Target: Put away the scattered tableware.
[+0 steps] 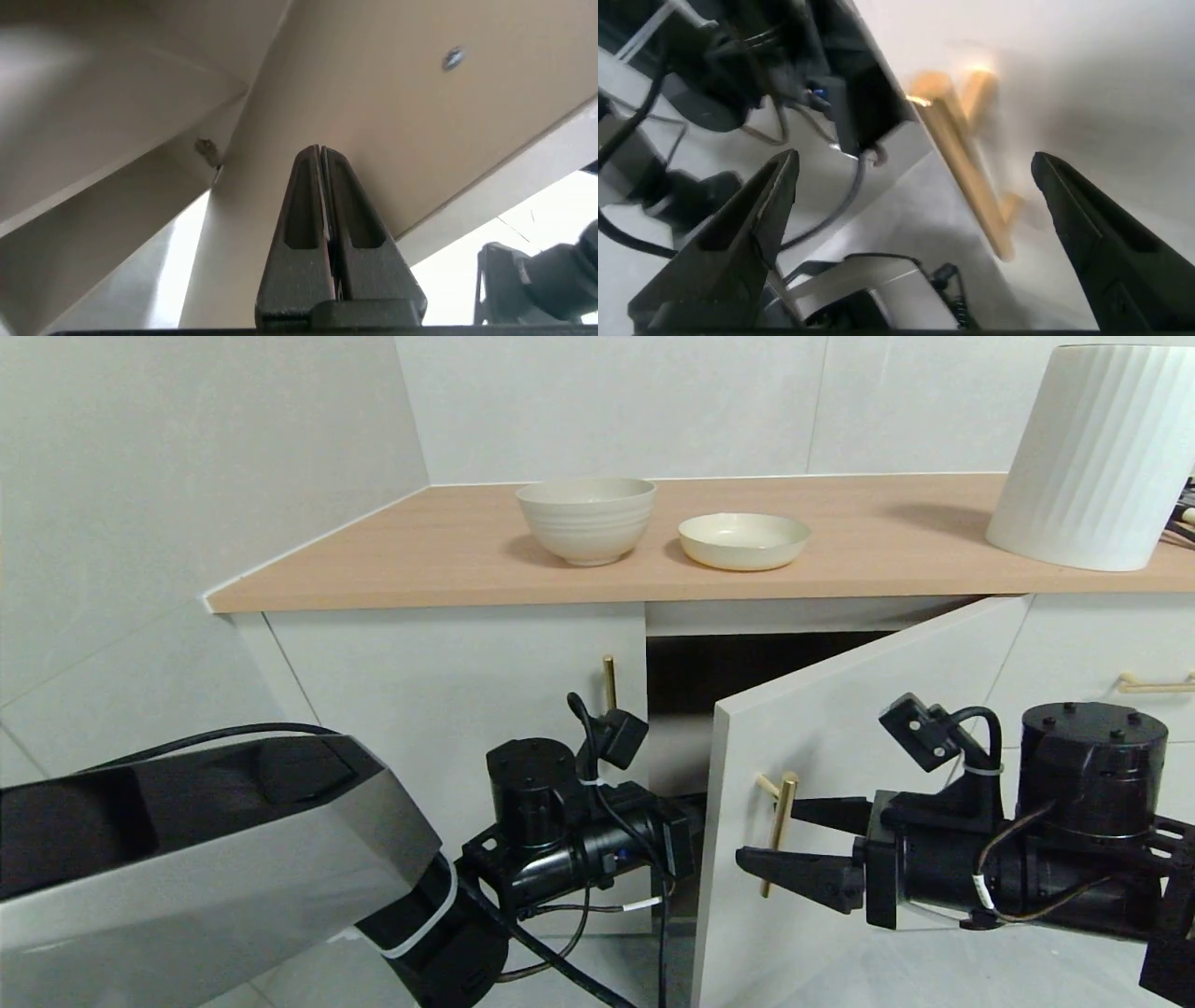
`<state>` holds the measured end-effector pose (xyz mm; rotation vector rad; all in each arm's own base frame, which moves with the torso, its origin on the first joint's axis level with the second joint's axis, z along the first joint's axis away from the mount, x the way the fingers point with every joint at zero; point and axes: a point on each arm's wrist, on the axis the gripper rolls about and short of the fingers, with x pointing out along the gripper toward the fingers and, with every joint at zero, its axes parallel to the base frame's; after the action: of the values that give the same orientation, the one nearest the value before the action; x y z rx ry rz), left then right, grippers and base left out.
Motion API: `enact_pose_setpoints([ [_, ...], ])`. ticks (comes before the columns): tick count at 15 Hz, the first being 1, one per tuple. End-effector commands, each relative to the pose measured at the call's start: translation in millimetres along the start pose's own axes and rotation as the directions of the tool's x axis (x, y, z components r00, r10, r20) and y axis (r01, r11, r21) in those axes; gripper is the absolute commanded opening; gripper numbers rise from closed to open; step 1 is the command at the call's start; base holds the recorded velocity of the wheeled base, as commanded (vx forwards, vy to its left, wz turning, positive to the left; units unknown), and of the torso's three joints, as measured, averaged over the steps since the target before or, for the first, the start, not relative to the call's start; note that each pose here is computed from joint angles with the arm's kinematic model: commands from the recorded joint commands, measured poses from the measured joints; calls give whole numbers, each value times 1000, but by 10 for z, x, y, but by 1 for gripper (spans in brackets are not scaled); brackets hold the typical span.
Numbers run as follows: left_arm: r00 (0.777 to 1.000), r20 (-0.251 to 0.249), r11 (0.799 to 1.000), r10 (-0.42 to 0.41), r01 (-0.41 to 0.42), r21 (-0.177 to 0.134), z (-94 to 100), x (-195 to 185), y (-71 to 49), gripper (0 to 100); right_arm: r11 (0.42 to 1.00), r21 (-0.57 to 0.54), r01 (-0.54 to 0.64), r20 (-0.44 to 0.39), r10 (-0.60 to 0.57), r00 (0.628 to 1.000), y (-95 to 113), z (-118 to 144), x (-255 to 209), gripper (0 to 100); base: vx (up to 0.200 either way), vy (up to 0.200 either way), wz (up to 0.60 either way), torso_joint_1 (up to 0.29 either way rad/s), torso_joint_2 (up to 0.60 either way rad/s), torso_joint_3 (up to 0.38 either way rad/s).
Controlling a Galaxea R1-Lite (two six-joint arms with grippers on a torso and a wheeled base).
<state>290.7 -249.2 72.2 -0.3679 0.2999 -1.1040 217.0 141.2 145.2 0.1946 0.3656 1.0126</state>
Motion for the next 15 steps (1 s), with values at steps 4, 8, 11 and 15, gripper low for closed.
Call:
enact_pose_setpoints([
  [4,1000,13,1000,-6,6,7,49,-11,-33,0,992,20,123,5,-123,992,5,95,-511,100,0,0,0,0,0,0],
  [8,1000,13,1000,-6,6,8,73,-58,-69,0,971,-2,238,-64,-237,969,201,11,-918,100,0,0,0,0,0,0],
  [11,1000,5,1000,-14,14,15,46,-34,-86,0,970,15,244,-97,-242,965,284,-86,-1045,100,0,0,0,0,0,0],
  [15,1000,1,1000,-21,21,15,50,10,-101,0,969,19,247,-106,-244,964,297,-140,-1073,100,-50,0,0,1,-1,2],
])
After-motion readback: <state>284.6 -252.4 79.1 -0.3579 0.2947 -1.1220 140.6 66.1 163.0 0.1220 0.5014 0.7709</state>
